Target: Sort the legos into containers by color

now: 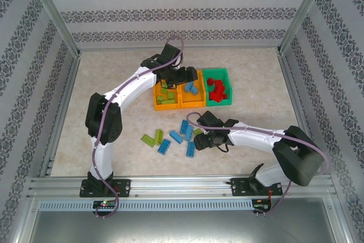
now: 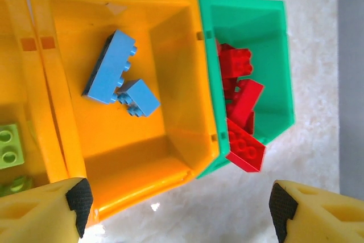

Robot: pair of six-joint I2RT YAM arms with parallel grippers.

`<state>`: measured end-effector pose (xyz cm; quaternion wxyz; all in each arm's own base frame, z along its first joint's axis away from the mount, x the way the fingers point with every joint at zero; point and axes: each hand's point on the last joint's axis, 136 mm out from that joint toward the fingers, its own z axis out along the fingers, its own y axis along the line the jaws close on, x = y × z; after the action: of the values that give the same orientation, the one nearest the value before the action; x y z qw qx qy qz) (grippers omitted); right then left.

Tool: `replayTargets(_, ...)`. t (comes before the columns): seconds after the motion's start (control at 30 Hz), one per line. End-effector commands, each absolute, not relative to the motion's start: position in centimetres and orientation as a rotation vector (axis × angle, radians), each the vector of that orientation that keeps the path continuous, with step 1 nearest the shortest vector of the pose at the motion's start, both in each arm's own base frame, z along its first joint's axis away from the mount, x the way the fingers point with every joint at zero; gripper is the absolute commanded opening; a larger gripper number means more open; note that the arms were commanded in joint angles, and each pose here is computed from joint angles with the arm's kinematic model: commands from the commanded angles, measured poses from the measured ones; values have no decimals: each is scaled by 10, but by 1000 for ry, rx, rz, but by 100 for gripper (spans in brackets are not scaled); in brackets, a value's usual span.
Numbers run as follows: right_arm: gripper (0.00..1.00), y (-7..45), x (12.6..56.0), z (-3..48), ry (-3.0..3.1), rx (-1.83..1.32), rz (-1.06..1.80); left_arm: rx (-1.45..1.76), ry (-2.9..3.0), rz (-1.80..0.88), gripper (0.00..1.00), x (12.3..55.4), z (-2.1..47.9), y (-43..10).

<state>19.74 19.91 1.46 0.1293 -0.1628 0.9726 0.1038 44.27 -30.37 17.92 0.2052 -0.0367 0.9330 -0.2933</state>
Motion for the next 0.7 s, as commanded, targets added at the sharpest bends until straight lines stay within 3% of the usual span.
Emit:
replayTargets(0.0, 65, 215, 213, 15, 2763, -539, 302, -95, 2588, -832, 84, 426, 186, -298)
replayTargets(0.67, 61, 234, 231, 15, 2733, -659, 268, -321, 2607, -789, 85, 374, 145, -232)
